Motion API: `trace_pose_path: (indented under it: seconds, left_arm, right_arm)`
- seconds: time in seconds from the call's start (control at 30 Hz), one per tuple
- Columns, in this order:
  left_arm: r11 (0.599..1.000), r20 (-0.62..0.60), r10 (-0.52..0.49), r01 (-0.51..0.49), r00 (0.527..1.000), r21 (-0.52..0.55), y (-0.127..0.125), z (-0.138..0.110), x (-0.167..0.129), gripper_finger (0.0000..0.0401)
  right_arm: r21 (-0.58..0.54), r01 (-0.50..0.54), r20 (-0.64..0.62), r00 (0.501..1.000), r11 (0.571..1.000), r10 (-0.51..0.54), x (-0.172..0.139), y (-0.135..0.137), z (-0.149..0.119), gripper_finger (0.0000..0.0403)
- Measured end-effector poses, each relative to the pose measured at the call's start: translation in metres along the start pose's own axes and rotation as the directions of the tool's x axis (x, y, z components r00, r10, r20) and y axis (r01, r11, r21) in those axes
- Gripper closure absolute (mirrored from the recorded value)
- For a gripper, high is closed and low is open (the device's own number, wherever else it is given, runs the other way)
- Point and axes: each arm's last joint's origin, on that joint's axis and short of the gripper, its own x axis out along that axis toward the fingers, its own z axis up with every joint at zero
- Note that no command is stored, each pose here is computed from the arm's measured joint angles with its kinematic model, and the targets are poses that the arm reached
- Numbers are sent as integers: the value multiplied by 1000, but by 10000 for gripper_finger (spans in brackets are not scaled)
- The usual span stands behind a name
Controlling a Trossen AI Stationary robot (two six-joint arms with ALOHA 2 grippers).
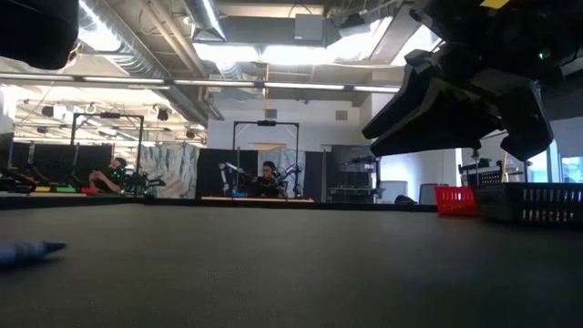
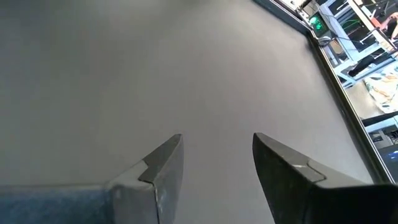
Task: Sort crayons
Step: Put the blue crayon into the yellow bin
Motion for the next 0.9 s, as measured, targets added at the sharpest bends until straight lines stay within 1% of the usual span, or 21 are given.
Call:
trace_pose_path:
  seconds: [0.2, 0.3, 0.53, 0.6, 0.77, 0.83, 0.9]
  left_arm:
    - [996, 1, 3, -3, 1000, 92, 1, 0, 1, 375]
    - [990, 1, -1, 1, 1000, 141, 0, -1, 1, 393]
    - [969, -5, -12, 13, 1000, 247, -6, 0, -3, 394]
    - [958, -8, -18, 19, 1000, 286, -11, 0, -8, 394]
    - [913, 72, -85, 48, 994, 406, -26, -2, -26, 394]
    - [893, 118, -110, 46, 987, 447, -29, -5, -30, 394]
    - [881, 184, -137, 36, 973, 471, -30, -7, -33, 394]
  right_arm:
    - [9, 0, -5, 1000, 1000, 0, 3, -3, 0, 214]
    - [22, -33, -9, 999, 999, 33, 6, -5, 0, 214]
    - [65, -150, 2, 989, 987, 150, 12, -9, 0, 214]
    - [75, -164, 21, 986, 984, 162, 11, -9, 2, 214]
    - [135, -177, 110, 980, 975, 163, 11, -10, 12, 213]
    - [161, -236, 165, 964, 958, 209, 10, -9, 17, 205]
    - [173, -317, 224, 935, 933, 276, 10, -10, 22, 189]
